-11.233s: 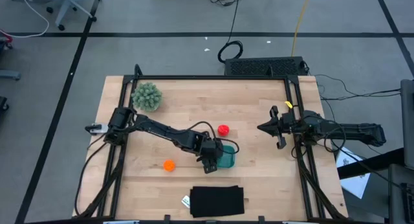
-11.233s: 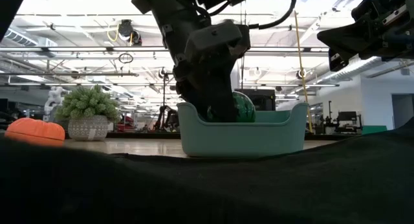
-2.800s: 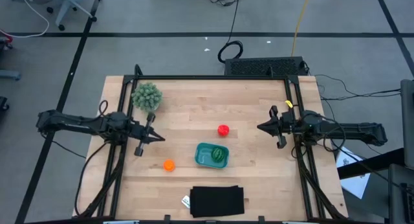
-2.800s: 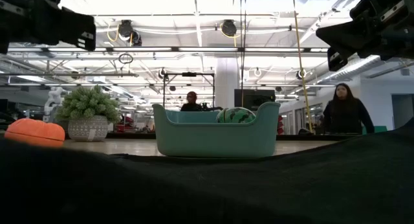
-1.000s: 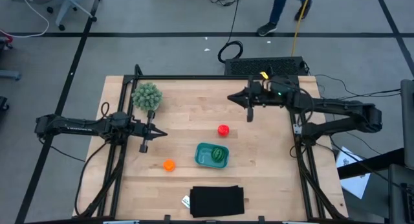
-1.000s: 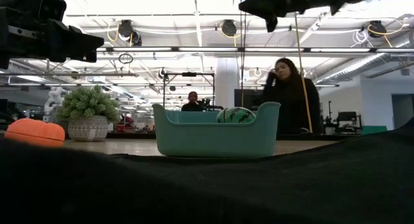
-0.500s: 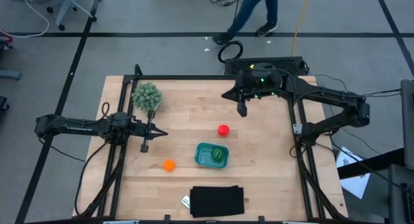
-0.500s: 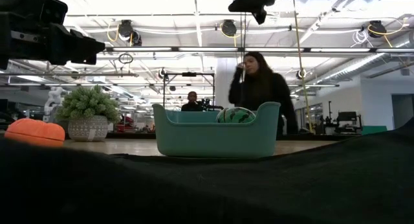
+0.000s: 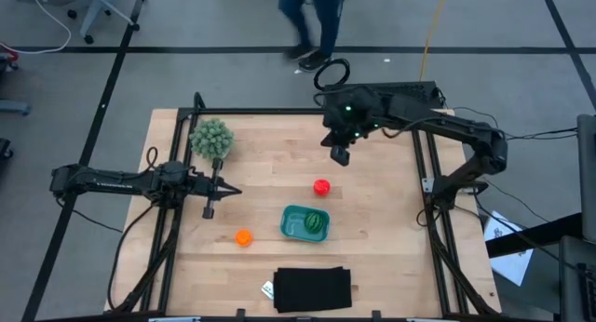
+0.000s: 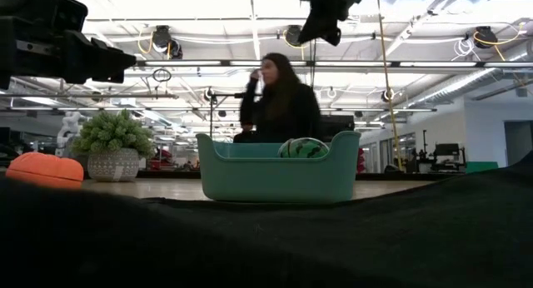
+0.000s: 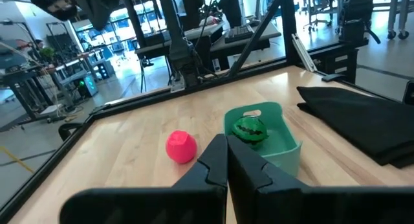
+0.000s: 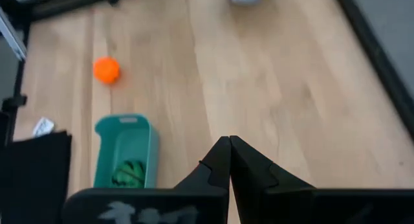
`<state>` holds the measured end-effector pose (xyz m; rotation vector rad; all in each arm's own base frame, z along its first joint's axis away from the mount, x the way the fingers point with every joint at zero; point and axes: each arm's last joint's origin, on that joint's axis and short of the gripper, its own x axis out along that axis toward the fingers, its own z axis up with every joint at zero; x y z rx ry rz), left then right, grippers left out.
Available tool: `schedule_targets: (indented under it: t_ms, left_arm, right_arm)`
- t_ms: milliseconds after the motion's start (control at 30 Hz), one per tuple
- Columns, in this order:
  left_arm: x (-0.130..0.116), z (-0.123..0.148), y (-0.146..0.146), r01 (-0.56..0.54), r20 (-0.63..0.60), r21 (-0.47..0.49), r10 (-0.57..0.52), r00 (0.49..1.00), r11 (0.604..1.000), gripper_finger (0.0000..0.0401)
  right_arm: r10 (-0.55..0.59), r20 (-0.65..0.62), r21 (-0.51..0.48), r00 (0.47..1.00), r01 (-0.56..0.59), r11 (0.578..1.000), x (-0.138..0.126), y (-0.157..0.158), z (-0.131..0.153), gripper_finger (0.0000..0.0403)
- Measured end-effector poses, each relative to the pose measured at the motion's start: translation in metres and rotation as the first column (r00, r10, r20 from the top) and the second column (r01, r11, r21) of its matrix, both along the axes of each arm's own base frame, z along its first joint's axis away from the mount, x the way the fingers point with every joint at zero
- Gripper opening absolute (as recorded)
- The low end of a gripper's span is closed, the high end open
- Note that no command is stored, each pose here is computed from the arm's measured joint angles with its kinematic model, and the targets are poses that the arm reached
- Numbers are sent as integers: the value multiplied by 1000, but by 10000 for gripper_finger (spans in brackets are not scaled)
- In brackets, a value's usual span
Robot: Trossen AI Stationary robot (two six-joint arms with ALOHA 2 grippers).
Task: Pick and placing Produce into tupperware
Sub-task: Put the apple into the bin
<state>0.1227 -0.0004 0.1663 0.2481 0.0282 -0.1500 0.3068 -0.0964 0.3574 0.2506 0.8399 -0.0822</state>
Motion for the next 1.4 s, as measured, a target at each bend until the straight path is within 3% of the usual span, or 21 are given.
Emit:
schedule_targets:
  t_ms: [500,1100,1233,1400]
  left_arm:
    - [0,-2,0,-3,-18,-1,3,1000,1000,1]
    - [0,-2,0,-5,-17,8,5,1000,1000,1]
    - [0,-2,1,-16,-17,9,17,1000,1000,1]
    - [0,-2,1,-20,-18,7,20,1000,1000,1]
  right_arm:
    - [47,-233,64,971,-33,997,26,-4,0,0]
    - [74,-313,85,947,-50,995,21,2,-3,1]
    - [77,-312,84,947,-53,995,22,2,-3,23]
    - [74,-290,74,954,-54,996,24,2,-2,91]
